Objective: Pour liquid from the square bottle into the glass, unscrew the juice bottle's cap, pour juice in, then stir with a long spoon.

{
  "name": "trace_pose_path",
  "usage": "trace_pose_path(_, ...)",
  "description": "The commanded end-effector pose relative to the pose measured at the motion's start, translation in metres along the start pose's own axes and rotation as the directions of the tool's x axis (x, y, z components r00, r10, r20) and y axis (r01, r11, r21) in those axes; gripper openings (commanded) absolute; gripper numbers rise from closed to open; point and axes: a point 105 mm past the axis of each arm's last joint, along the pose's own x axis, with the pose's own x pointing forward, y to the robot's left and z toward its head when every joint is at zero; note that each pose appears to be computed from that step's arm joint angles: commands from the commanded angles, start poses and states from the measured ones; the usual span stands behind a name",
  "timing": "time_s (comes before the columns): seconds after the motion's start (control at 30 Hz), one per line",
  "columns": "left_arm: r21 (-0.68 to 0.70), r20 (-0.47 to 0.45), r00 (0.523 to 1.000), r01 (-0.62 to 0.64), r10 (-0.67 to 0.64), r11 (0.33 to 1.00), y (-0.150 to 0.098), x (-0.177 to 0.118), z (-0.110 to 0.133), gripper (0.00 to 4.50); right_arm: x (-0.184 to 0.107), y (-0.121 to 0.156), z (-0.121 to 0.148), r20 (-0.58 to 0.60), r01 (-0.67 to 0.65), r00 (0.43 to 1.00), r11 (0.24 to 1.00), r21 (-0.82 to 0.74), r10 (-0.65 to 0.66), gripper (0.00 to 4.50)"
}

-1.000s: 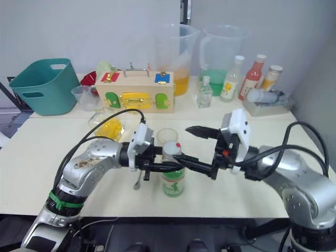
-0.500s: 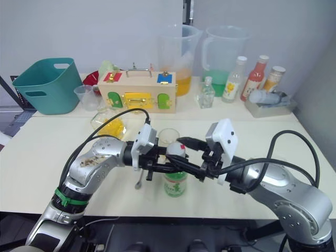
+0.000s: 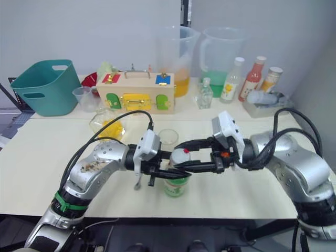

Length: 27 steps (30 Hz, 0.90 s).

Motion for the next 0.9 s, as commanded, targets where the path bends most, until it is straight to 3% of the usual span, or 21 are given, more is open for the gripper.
trace_pose_path(0.03,-0.024,-0.038,0.998,-0.051,0.05,0.998,0.003,-0.015,-0.009,1.29,-0.006,-0.006,-0.015,-0.063,-0.129,0.99,0.991,-0.023,0.128,1.69)
trace_pose_path(0.2,-0.022,-0.042,0.996,-0.076,0.075,0.997,0.003,-0.018,-0.008,1.29,-0.004,-0.017,-0.007,-0.071,-0.238,0.97,0.97,-0.054,0.234,1.69)
trace_pose_path(0.47,-0.048,-0.04,0.995,-0.092,0.09,0.995,0.0,-0.021,-0.009,1.29,-0.005,-0.025,0.016,-0.066,-0.254,0.965,0.967,-0.031,0.252,1.69)
trace_pose_path(0.5,-0.049,-0.041,0.995,-0.094,0.092,0.994,0.0,-0.022,-0.009,1.29,-0.006,-0.023,0.019,-0.062,-0.255,0.966,0.966,-0.031,0.253,2.71)
trace_pose_path(0.67,-0.048,-0.038,0.995,-0.089,0.088,0.995,0.002,-0.021,-0.009,1.29,-0.014,-0.017,0.028,-0.048,-0.217,0.975,0.976,-0.034,0.215,4.33)
trace_pose_path(0.9,-0.054,-0.011,0.994,-0.109,0.109,0.993,0.009,-0.021,-0.007,1.29,-0.029,-0.012,0.034,-0.005,0.054,0.999,0.998,-0.031,-0.054,4.48)
